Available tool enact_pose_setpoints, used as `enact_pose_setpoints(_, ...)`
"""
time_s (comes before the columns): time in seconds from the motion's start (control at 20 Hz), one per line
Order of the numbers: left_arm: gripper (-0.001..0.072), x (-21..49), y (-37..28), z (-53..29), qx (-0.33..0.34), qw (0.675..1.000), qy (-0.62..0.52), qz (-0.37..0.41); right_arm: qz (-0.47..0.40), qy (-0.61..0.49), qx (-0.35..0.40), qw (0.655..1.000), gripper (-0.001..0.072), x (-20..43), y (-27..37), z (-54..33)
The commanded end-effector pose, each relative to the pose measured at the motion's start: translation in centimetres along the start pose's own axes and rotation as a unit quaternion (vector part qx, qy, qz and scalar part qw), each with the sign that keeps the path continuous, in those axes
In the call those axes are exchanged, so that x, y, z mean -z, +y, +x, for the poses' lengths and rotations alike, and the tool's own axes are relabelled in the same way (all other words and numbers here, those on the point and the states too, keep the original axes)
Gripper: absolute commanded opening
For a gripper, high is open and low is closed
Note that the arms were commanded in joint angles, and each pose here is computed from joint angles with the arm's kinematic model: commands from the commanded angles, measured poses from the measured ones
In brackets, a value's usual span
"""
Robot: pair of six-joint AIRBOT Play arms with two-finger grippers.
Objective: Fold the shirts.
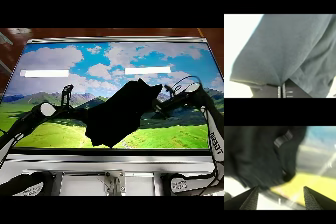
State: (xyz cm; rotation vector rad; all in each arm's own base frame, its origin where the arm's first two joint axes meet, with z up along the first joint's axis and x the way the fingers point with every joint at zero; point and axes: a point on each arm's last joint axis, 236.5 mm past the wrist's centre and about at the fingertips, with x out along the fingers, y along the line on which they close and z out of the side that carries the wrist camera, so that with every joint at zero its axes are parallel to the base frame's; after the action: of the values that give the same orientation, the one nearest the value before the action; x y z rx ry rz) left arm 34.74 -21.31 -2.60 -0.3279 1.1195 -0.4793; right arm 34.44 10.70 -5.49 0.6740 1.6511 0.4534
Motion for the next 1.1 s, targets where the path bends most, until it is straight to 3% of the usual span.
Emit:
enact_pose_setpoints(0.0,0.0044,-1.8,0.4,-0.9,0.000,1.000,-0.019,-0.005,0.020,0.076,0.024,0.997,0.0678,5.0,-1.0,4.8)
enact_pose_setpoints(0.35,0.0043,-2.4,0.1,-1.2,0.001,1.000,-0.026,-0.002,0.011,0.020,0.079,0.997,0.0677,3.7,1.1,11.7)
enact_pose_setpoints(0.4,0.0043,-2.4,0.1,-1.2,0.001,1.000,-0.026,0.004,0.018,0.007,0.083,0.996,0.0627,3.3,1.3,12.4)
enact_pose_setpoints(0.55,0.0043,-2.4,0.2,-1.2,-0.001,0.999,-0.027,0.030,0.035,-0.023,0.073,0.996,0.0093,1.9,2.2,12.6)
enact_pose_setpoints(0.65,0.0043,-2.8,0.6,-1.6,-0.004,0.999,-0.032,0.032,-0.001,-0.035,0.056,0.998,0.0069,0.8,4.0,10.9)
enact_pose_setpoints(0.75,0.0043,-4.1,1.1,-3.4,-0.007,0.998,-0.058,0.033,-0.111,-0.085,0.037,0.990,0.0069,-1.0,8.3,6.5)
enact_pose_setpoints(0.9,0.0043,-9.0,-1.0,-11.9,-0.001,0.985,-0.141,0.096,-0.304,-0.239,0.020,0.922,0.0068,-2.8,18.5,-6.4)
enact_pose_setpoints(1.05,0.0043,-14.4,-7.6,-27.8,0.000,0.935,-0.310,0.173,-0.392,-0.440,-0.001,0.808,0.0068,0.6,29.0,-23.1)
